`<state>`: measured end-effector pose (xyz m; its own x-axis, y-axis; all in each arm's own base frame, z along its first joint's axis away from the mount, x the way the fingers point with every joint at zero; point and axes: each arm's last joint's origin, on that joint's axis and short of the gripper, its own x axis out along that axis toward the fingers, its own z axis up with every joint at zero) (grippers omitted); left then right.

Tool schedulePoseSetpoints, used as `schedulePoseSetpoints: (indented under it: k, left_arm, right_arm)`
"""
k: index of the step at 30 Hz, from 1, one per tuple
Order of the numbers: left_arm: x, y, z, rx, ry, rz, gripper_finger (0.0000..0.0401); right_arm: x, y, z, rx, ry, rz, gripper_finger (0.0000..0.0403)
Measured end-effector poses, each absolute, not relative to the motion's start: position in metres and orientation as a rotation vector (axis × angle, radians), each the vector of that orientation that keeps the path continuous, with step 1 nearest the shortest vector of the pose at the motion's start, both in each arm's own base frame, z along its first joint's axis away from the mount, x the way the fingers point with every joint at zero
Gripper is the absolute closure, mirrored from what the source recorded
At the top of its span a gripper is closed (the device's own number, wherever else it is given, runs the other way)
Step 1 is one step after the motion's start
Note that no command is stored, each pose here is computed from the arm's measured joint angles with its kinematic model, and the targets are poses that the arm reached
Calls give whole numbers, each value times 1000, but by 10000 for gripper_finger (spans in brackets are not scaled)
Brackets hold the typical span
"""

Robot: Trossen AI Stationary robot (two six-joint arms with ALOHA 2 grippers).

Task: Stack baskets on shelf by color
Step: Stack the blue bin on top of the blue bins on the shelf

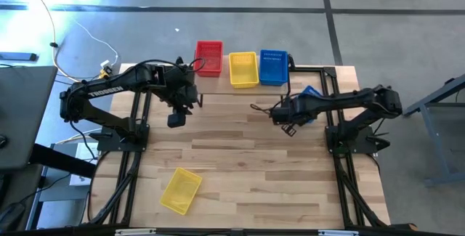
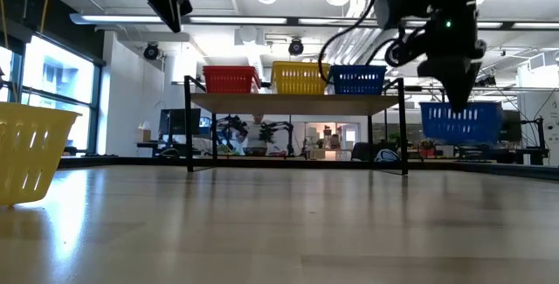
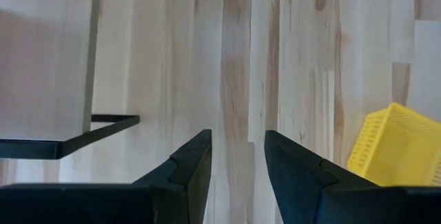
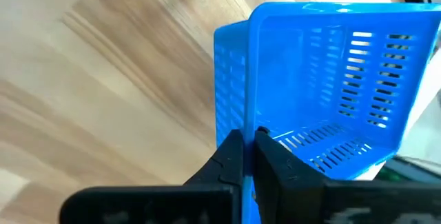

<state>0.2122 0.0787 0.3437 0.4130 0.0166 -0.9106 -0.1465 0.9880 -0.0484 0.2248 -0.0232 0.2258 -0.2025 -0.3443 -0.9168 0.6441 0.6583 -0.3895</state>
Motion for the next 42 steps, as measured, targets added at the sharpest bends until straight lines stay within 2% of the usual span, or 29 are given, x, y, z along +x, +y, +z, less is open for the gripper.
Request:
schedulePoseSetpoints:
  k: [9, 20, 32, 42]
  left_arm:
    - [212, 79, 344, -139, 1146, 109, 277]
    - [212, 79, 344, -154, 1145, 117, 277]
    - [212, 79, 344, -191, 1143, 142, 277]
    - [212, 79, 344, -200, 1142, 148, 277]
  right_arm:
    - [220, 2, 258, 338, 1479, -1106, 402]
    - [222, 5, 286, 466, 1248, -1206, 403]
    - [228, 5, 309, 543, 1138, -1193, 403]
    - [234, 8, 359, 475, 919, -1115, 403]
